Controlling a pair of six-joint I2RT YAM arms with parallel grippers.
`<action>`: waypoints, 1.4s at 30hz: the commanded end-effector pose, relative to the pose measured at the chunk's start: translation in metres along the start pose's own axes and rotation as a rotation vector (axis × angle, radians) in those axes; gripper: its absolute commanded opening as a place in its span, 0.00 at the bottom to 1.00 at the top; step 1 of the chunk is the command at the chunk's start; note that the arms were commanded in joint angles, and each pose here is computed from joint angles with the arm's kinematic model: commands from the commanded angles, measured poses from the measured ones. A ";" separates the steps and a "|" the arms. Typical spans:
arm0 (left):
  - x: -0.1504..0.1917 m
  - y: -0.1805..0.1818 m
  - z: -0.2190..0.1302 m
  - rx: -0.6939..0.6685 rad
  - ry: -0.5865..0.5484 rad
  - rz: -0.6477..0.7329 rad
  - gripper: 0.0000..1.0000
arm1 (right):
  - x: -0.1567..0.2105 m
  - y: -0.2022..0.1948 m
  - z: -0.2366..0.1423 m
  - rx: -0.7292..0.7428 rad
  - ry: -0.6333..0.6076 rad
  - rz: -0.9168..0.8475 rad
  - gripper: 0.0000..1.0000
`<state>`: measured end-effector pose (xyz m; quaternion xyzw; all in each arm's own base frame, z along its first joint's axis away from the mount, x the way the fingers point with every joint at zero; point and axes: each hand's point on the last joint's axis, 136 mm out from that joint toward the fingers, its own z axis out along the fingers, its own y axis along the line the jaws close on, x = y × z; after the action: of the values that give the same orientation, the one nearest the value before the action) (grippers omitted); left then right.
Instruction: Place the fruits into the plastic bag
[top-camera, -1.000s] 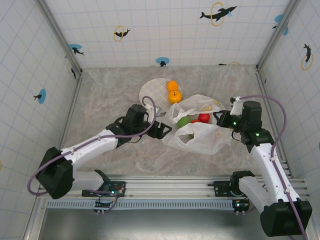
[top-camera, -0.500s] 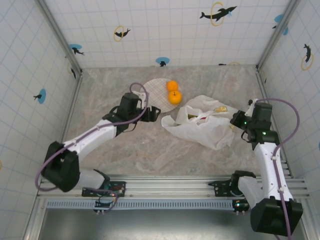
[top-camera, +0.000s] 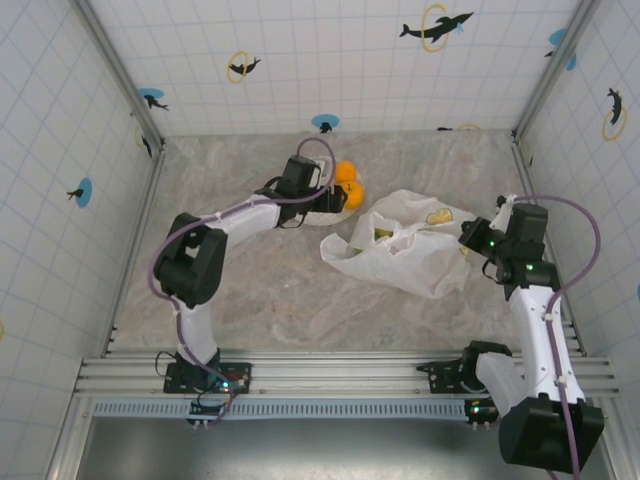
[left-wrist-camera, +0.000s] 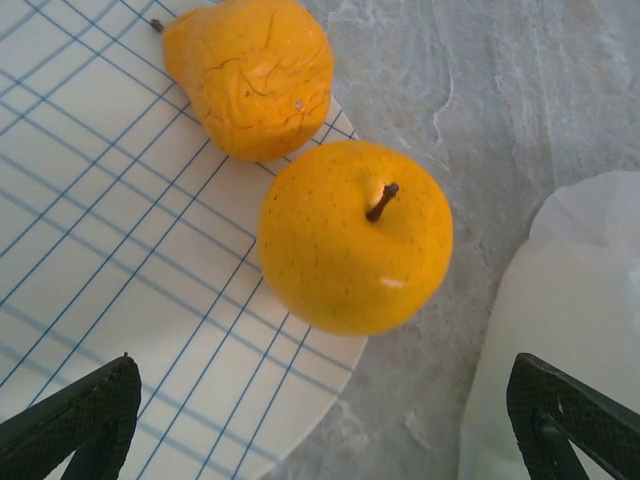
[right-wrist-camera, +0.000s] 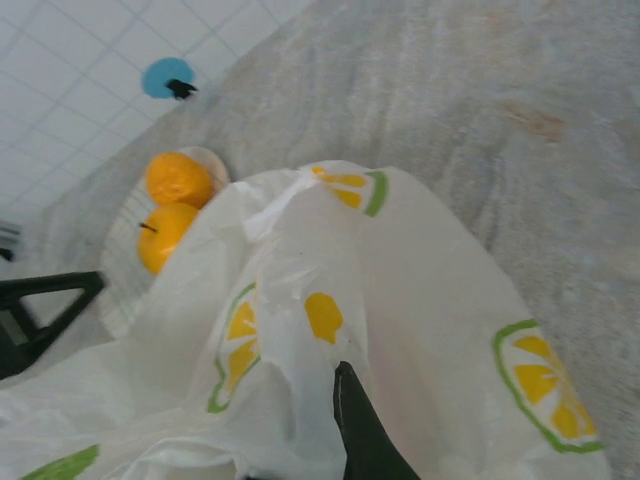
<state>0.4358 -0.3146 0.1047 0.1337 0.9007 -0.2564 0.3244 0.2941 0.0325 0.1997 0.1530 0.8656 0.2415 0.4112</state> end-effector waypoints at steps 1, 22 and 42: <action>-0.008 -0.007 0.019 0.039 0.011 0.018 0.96 | -0.006 0.026 -0.005 -0.124 -0.032 -0.027 0.00; -0.014 -0.014 0.089 0.032 0.085 0.009 0.87 | 0.014 0.047 -0.001 -0.173 0.027 -0.075 0.00; -0.022 -0.025 -0.008 0.038 -0.033 0.026 0.49 | 0.014 0.070 -0.004 -0.201 0.020 -0.134 0.00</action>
<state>0.4424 -0.3407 0.0910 0.1443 0.9084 -0.2633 0.2908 0.2821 0.0982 0.2132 0.0545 0.8619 0.3059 0.4007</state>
